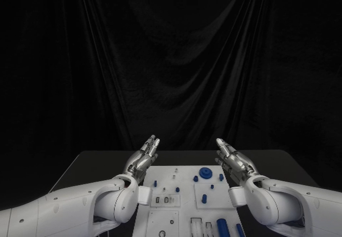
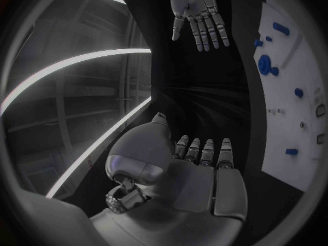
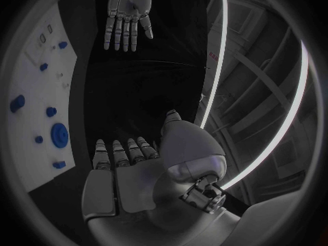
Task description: Assemble the parts on the task board
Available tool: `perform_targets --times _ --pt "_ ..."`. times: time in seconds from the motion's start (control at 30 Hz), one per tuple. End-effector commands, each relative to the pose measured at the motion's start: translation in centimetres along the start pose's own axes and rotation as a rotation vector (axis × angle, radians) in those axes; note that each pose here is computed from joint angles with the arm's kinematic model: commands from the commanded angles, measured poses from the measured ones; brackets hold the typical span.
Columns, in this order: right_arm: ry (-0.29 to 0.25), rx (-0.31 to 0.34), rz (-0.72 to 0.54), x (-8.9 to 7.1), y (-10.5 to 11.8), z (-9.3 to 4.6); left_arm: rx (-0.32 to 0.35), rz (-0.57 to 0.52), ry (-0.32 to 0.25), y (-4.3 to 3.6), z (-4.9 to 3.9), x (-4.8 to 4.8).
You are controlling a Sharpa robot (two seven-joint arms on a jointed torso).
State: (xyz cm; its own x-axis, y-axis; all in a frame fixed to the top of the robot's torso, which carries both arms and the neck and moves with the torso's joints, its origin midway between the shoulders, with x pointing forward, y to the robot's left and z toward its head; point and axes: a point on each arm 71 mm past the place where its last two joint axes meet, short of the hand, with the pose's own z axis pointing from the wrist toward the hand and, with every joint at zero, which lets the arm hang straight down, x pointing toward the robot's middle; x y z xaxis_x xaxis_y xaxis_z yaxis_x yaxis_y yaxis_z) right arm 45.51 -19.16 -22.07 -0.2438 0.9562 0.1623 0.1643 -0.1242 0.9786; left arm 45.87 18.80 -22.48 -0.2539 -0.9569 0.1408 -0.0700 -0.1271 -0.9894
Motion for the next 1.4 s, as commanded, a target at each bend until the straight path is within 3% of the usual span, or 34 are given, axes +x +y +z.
perform_targets --times 0.03,0.23,0.4,0.43,0.73,1.1,1.23,1.4 --pt "0.152 0.092 0.173 1.0 -0.1 -0.3 0.040 -0.186 0.152 -0.76 -0.05 1.00" --pt "0.209 0.123 0.225 1.2 0.0 -0.6 0.045 -0.261 0.224 -1.06 -0.24 1.17" --pt "0.218 0.128 0.232 1.2 0.0 -0.6 0.047 -0.285 0.245 -1.16 -0.31 1.21" --pt "0.251 0.138 0.274 -1.3 -0.2 -1.5 0.061 -0.330 0.364 -0.88 0.72 0.10" --pt "0.273 0.148 0.281 -1.9 -0.3 -1.8 0.087 -0.268 0.289 -0.58 0.60 -1.07" --pt "0.264 0.150 0.267 -3.6 -0.1 -2.1 0.134 -0.205 0.270 -0.87 0.05 -3.14" --pt "0.267 0.120 0.183 -4.5 0.4 -2.3 0.161 -0.197 0.267 -1.28 -0.64 -4.09" --pt "0.284 0.077 0.047 -5.3 1.5 -2.7 0.178 -0.200 0.269 -1.61 -1.20 -4.56"
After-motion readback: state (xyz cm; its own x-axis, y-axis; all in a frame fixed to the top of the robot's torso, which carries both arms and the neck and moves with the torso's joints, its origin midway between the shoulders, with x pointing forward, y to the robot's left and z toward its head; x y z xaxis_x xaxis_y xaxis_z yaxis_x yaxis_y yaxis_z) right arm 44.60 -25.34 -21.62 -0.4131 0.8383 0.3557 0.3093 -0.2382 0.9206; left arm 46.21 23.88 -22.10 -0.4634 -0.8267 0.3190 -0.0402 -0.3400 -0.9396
